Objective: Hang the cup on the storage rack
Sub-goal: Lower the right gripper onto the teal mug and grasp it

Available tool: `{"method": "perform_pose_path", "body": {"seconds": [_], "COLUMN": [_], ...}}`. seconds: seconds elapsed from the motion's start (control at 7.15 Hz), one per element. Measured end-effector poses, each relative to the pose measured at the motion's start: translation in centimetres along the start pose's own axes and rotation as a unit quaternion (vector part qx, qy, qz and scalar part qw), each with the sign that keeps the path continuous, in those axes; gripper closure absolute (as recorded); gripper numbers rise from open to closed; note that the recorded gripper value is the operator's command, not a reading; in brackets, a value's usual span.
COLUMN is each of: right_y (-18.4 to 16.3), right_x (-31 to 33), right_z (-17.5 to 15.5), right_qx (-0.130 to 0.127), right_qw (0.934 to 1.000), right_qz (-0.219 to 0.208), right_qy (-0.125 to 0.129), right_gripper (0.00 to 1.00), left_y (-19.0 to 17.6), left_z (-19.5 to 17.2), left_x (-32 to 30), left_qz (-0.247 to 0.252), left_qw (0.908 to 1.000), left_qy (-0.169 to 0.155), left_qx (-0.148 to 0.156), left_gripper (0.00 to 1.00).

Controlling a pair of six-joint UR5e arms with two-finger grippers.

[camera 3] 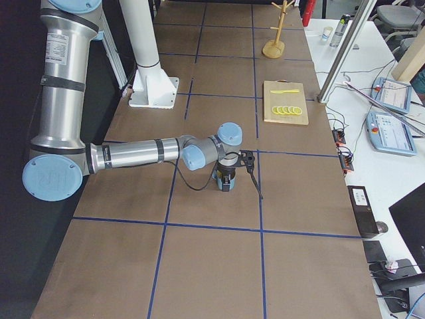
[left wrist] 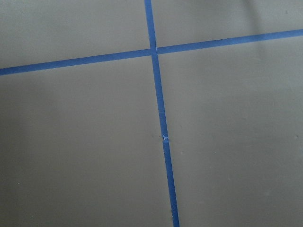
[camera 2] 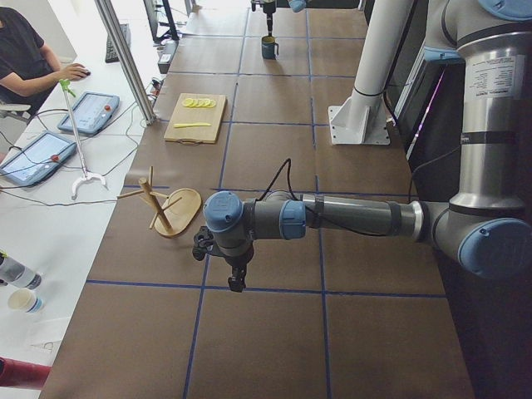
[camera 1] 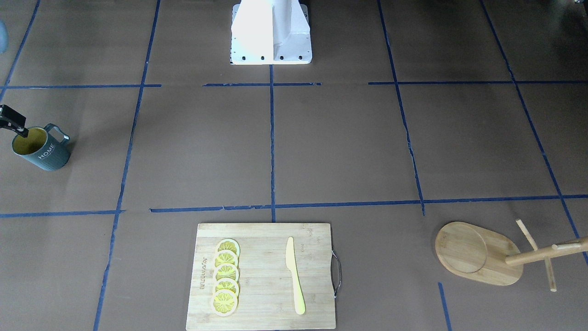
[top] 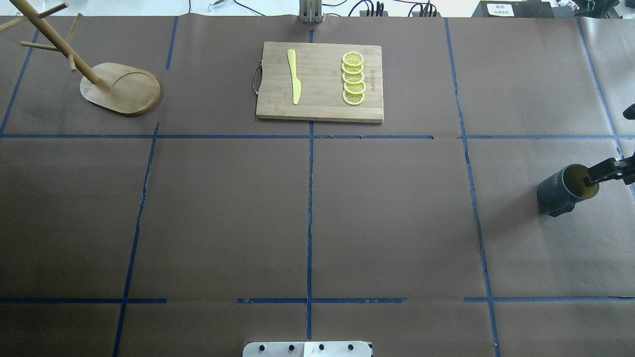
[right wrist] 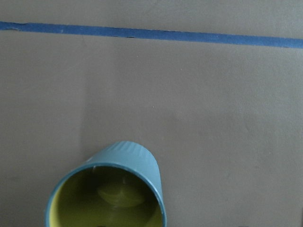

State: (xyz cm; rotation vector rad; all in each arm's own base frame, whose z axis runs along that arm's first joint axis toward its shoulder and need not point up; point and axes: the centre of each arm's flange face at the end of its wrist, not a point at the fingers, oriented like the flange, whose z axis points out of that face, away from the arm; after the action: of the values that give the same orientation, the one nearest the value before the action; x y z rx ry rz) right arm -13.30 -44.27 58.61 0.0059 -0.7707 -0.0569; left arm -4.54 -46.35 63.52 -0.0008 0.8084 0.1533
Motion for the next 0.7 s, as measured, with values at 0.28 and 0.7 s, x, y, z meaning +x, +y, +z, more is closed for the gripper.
{"method": "perform_pose_path", "body": {"seconds": [0.28,0.7], "right_y": [-0.6,-0.7], "right_x": [-0.1,-0.1], "right_z": [1.2,1.7], "right_qx": [-0.008,-0.013], "right_qw": [1.0,0.9999], "right_qz": [0.003,0.004], "right_qy": [0.004,0.006], "right_gripper": [0.68,1.0], "left_y": [0.0,-0.1], "left_z": [-0.2,-0.4], "left_x": [0.2,0.4], "left_qz": [0.002,0.004], "left_qw": [1.0,1.0], "left_qy": [0.0,-0.001], "left_qx": [0.002,0.004], "left_gripper": [0.0,0.0]}}
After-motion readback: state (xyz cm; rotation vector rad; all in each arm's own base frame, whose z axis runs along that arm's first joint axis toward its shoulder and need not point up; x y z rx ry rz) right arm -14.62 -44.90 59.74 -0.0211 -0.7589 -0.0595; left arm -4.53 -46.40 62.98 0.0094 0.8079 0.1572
